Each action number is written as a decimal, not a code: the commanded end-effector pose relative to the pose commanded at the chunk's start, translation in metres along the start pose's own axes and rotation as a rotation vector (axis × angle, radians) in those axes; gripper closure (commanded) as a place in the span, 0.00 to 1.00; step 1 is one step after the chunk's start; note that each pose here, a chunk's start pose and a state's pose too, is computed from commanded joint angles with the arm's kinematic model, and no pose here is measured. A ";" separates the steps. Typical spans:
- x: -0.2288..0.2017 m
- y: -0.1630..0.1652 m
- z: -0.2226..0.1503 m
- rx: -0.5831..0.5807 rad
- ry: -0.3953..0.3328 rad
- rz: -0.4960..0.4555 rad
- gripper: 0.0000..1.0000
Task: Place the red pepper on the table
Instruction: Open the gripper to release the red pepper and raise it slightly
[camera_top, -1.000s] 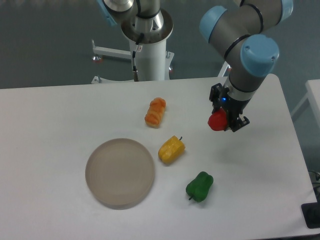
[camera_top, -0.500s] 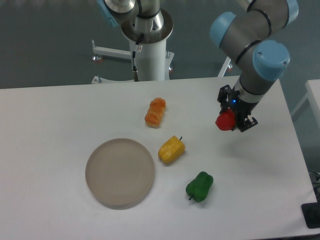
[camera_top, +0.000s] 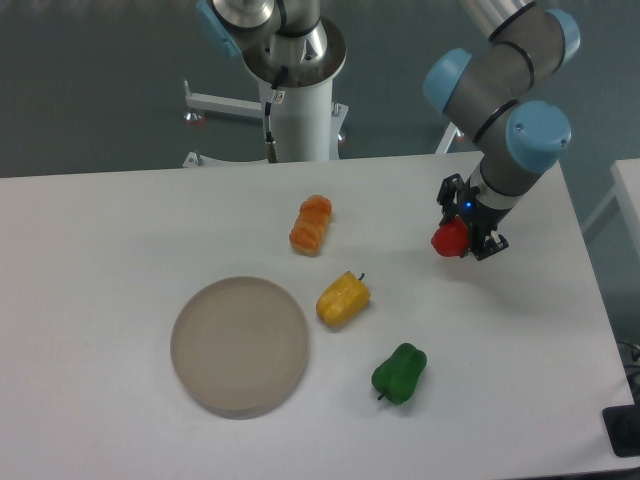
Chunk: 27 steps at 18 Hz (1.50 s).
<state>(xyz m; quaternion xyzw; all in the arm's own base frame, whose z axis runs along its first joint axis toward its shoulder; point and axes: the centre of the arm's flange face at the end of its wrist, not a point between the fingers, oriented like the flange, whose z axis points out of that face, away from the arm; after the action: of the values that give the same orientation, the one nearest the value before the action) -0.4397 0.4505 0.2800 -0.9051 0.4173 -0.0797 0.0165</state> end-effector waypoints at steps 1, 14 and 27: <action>0.002 0.001 0.007 0.002 0.006 0.015 0.87; 0.006 0.019 0.001 0.001 -0.012 0.047 0.00; -0.027 -0.126 -0.124 -0.019 -0.090 -0.054 0.00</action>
<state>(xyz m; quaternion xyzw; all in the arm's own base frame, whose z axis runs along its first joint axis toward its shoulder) -0.3821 0.5575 0.4104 -0.9189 0.3921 -0.0354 0.0245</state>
